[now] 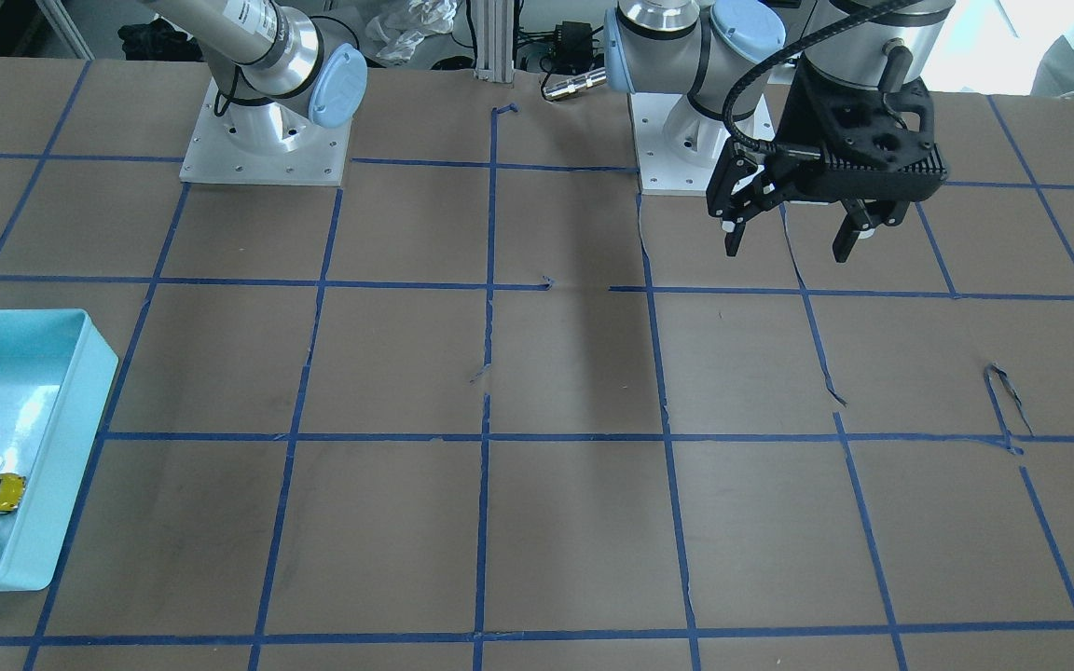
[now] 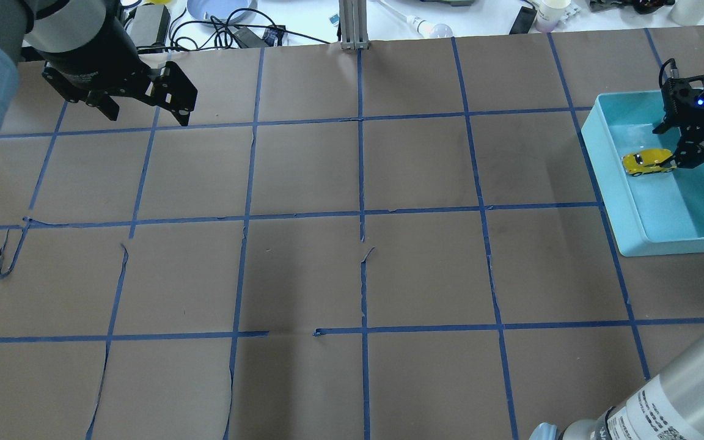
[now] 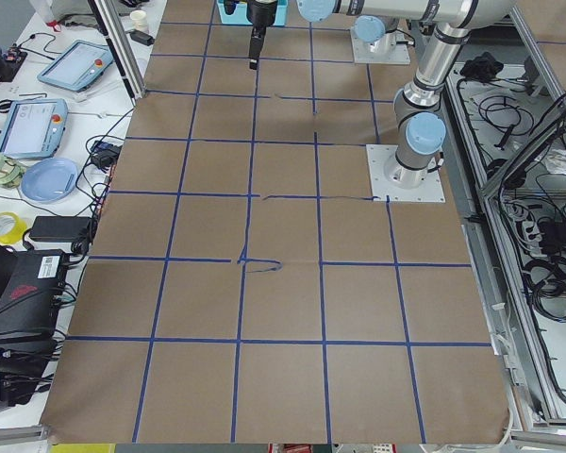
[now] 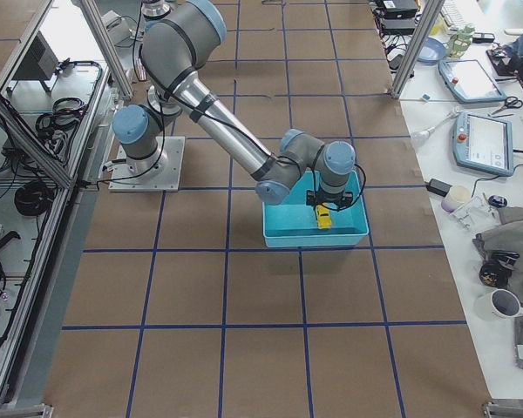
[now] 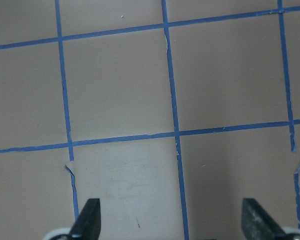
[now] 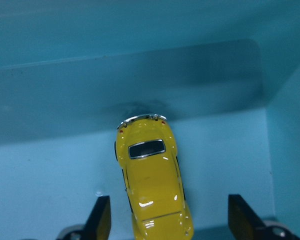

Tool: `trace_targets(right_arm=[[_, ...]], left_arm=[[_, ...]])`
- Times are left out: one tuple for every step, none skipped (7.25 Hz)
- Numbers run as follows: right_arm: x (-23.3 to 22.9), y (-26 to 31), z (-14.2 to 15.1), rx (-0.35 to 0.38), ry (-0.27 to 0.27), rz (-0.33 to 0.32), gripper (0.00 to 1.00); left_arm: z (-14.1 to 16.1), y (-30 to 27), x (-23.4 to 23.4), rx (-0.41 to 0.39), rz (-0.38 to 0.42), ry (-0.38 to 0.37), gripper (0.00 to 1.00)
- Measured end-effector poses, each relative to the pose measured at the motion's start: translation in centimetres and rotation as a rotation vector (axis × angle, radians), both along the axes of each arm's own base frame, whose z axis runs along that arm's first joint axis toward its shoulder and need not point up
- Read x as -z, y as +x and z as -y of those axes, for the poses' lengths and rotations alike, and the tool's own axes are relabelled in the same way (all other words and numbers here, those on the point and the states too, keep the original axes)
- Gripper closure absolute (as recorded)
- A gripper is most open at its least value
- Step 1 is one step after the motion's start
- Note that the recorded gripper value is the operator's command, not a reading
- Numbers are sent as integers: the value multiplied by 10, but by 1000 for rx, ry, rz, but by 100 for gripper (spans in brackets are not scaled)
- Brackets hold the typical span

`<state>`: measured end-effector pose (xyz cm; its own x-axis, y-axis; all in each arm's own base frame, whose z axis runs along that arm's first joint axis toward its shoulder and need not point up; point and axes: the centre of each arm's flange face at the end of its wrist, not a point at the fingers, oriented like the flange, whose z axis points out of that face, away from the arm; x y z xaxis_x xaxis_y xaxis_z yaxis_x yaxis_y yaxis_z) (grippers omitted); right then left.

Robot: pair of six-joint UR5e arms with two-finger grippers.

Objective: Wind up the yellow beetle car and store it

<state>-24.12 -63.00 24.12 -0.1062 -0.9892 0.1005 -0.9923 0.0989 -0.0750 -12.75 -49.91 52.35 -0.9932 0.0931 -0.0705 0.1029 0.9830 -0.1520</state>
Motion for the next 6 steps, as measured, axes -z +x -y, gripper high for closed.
trace_targets(right_arm=[[-33, 4, -6, 33, -20, -16, 0], [-68, 11, -19, 109, -13, -21, 0], [-105, 21, -35, 247, 11, -12, 0], [-139, 32, -52, 427, 28, 2, 0], [-172, 44, -71, 641, 46, 15, 0], [-201, 60, -90, 839, 69, 22, 0]], left_arm=[[0, 0, -1, 0, -1, -4, 0], [1, 0, -2, 1, -3, -9, 0], [2, 0, -4, 0, -5, -15, 0], [2, 0, -5, 1, -5, -17, 0], [2, 0, -5, 1, -5, -18, 0], [2, 0, -5, 1, -5, -18, 0]])
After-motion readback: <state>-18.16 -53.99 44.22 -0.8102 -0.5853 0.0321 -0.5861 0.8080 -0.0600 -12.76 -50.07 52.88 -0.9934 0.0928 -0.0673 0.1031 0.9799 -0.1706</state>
